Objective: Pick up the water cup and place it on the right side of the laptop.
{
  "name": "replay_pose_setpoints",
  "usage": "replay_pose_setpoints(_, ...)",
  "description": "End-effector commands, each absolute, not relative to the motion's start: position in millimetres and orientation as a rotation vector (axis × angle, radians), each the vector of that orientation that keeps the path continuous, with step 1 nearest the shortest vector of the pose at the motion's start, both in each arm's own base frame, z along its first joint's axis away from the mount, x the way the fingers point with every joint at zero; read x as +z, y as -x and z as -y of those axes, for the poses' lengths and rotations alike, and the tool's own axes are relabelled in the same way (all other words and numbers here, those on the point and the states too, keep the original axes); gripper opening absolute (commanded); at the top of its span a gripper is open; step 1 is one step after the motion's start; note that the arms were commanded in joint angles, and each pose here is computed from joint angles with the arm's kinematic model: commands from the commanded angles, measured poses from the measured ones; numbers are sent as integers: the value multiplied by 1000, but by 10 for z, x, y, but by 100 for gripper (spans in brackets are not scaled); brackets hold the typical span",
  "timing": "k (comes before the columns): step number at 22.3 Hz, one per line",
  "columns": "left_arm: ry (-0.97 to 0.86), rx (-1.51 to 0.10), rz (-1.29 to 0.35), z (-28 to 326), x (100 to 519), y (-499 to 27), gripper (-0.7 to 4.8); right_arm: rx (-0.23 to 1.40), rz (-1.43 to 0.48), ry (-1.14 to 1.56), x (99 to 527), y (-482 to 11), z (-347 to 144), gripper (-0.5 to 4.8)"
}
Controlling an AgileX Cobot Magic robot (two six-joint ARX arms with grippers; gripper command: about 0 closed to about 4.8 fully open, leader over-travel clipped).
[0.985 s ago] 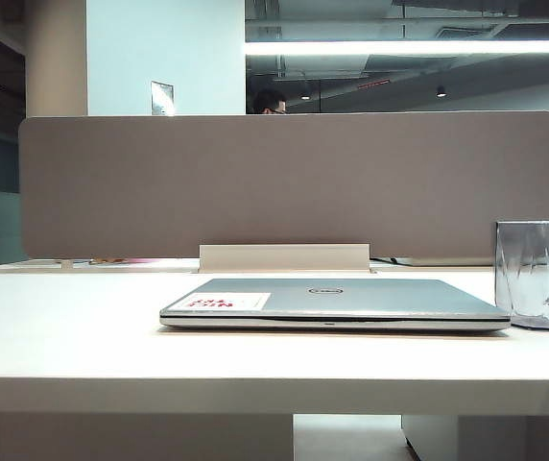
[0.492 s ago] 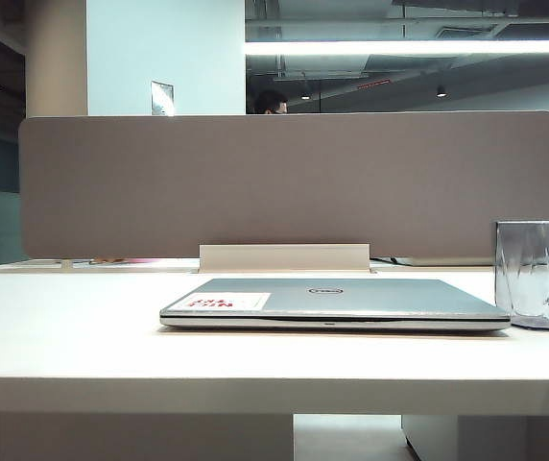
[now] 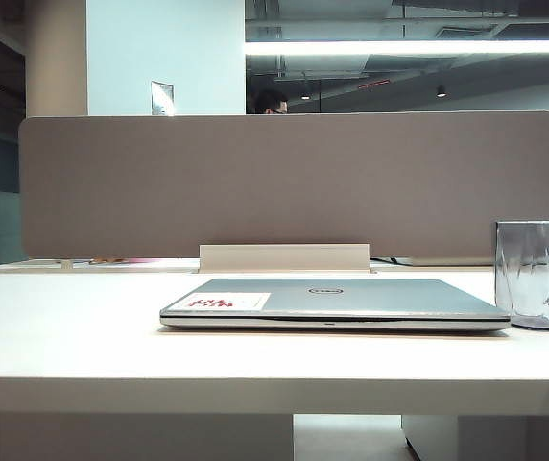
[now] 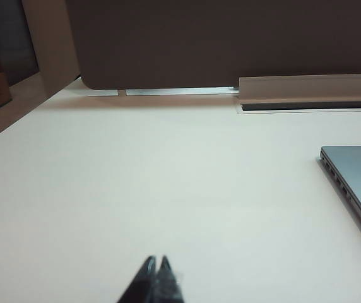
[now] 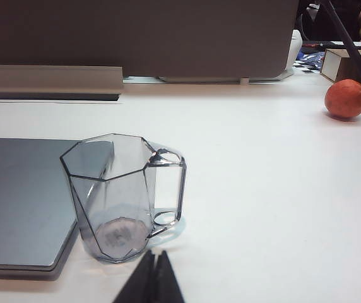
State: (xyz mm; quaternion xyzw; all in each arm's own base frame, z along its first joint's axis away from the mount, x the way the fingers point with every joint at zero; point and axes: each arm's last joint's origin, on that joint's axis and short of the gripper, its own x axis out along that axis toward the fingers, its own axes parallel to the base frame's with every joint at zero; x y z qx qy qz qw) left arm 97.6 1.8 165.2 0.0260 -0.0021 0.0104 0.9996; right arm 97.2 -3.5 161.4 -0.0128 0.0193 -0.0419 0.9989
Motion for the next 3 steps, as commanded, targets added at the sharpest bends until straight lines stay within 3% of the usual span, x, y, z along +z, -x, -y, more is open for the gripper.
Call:
replay_pose_setpoints(1,-52,17,19,-16,1674,-974,-3,-84,-26,27,1612,-975,35,-8)
replay_pose_setpoints(3,-52,17,20,-16,1674,-974,-3,-84,-26,27,1612,-975,35,-8)
